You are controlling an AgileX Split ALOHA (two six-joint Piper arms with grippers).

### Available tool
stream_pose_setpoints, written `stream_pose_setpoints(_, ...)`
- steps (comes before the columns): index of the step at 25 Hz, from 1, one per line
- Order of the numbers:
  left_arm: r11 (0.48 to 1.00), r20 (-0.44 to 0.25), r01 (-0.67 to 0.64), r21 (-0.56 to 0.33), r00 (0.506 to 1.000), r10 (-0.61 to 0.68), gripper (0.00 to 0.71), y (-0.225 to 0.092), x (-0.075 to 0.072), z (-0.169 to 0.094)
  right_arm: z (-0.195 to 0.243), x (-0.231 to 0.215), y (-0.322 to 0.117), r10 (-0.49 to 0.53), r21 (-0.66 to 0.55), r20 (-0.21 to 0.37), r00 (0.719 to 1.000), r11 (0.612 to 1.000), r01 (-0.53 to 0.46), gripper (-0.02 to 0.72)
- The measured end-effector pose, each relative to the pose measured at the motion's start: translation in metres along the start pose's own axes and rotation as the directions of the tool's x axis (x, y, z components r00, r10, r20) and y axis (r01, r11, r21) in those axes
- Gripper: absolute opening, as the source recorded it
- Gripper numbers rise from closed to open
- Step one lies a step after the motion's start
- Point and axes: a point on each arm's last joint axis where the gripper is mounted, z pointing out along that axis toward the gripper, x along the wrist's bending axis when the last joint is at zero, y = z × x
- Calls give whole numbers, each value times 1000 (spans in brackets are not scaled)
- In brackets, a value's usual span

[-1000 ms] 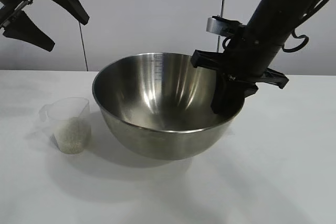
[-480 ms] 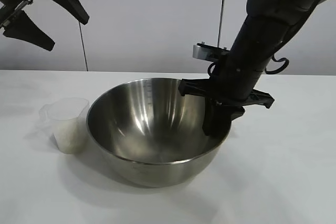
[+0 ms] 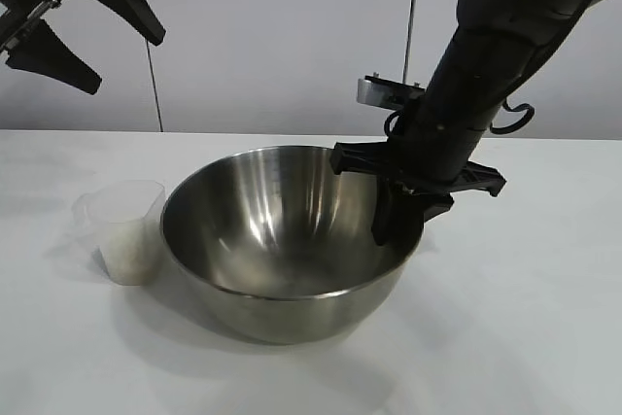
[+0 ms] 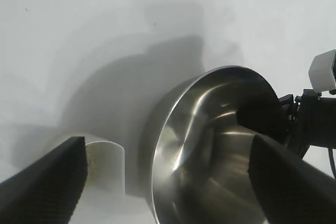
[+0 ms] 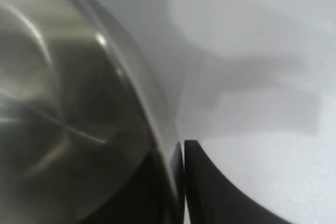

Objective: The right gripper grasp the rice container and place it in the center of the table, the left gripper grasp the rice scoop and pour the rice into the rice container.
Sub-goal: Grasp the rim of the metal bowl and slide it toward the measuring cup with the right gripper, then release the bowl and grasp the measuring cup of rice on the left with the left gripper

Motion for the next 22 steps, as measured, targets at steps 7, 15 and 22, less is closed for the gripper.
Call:
stream_pose_setpoints(7,1000,0,0,0,1000,0,604,0,0,0,-20,4,1,-11,1,15,1000,1000,11,657)
stream_pose_setpoints(15,1000,0,0,0,1000,0,604,0,0,0,-120,1,31,-75,-77,132,988,993,85,691)
stream_pose_setpoints(22,1000,0,0,0,1000,0,604,0,0,0,-167,-79,27,43,-39,227,973,999,-36,669)
